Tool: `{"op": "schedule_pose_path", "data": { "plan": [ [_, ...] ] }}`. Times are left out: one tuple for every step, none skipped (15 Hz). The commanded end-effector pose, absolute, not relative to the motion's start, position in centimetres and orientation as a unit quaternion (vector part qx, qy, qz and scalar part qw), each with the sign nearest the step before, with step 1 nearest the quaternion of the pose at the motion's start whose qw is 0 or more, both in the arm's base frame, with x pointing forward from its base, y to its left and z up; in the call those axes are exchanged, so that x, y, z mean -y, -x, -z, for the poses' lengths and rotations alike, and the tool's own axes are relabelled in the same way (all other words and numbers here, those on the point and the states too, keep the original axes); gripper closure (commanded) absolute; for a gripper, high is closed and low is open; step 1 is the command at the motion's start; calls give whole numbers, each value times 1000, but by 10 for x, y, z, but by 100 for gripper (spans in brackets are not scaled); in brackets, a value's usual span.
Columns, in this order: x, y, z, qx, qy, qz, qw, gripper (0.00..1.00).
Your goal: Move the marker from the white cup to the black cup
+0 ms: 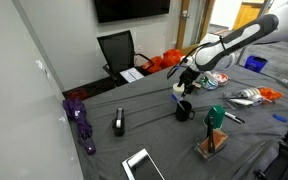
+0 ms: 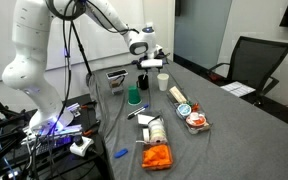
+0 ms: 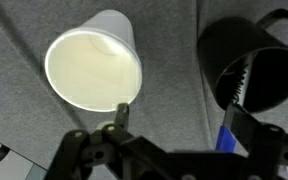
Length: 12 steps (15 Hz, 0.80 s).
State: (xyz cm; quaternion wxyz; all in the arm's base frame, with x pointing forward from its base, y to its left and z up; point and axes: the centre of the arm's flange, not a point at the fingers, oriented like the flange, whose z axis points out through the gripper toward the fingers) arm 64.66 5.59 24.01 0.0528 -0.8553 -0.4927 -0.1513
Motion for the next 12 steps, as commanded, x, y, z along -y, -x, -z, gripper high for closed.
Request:
{"op": "schedule_pose_path", "data": {
  "plan": [
    [-57,-642,-251,512,851,119,-13,0],
    [-57,-643,-254,514,851,106,-28,0],
    [-58,-645,-257,515,851,95,-43,0],
    [-59,-646,-260,513,852,89,-57,0],
    [-60,-648,-265,510,853,82,-70,0],
    [-61,-649,-270,509,854,77,-78,0],
    [-62,-650,-275,507,855,71,-84,0],
    [-63,-651,-280,504,857,65,-88,0],
    [-64,-653,-285,500,859,56,-91,0],
    [-65,-654,-291,494,864,40,-91,0],
    [-66,-655,-295,489,867,27,-90,0],
    [-66,-656,-299,484,871,15,-90,0]
  ]
}}
